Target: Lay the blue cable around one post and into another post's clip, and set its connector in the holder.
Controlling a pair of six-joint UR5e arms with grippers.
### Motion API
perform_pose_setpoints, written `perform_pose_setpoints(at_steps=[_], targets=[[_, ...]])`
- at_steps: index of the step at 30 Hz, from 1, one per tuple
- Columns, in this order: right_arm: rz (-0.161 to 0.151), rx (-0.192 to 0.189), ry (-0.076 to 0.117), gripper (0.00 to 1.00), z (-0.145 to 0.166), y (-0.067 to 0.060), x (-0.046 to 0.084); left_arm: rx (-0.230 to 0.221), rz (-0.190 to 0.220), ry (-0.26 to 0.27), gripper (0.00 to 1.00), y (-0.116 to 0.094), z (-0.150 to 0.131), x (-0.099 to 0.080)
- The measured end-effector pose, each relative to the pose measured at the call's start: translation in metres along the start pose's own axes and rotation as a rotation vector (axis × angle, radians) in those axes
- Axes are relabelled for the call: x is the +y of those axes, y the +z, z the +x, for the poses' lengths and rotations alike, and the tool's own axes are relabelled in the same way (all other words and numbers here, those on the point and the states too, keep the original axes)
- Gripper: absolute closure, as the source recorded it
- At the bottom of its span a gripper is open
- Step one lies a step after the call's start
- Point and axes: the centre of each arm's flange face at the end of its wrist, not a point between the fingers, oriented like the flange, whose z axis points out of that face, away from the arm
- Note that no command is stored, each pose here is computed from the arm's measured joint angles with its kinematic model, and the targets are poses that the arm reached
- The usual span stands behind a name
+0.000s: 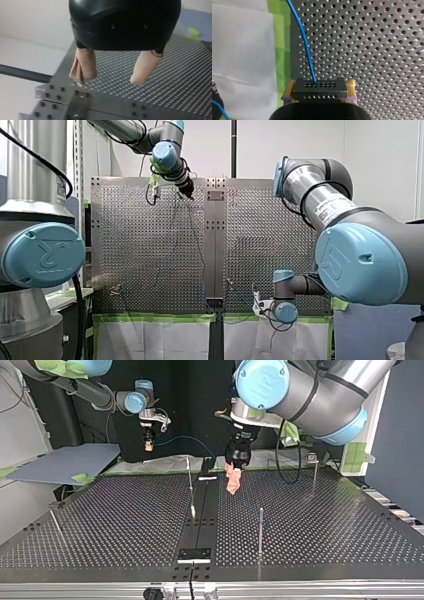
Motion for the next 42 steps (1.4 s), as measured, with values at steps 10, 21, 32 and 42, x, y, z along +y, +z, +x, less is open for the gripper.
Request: perform_pose_setpoints(at_steps=[10, 21, 32, 42], targets=[[0.013, 0.024, -0.003, 1.0, 0.037, -0.001, -0.005, 0.071, -0.018, -0.026, 0.0, 0.006, 0.077, -0.024], [0.013, 0.072, -0.001, 1.0, 0.069, -0.02, -0.003, 0.144, -0.037, 0.034, 0.0, -0.004, 0.167, -0.045], [0.028, 0.083, -0.009, 1.0, 0.078, -0.026, -0.011, 0.236, 0.017, 0.096, 0.0, -0.027, 0.259, -0.059], [0.066, 0.103, -0.011, 1.0, 0.094, -0.039, -0.021, 0.289, 0.024, 0.107, 0.0, -0.037, 0.314, -0.04]])
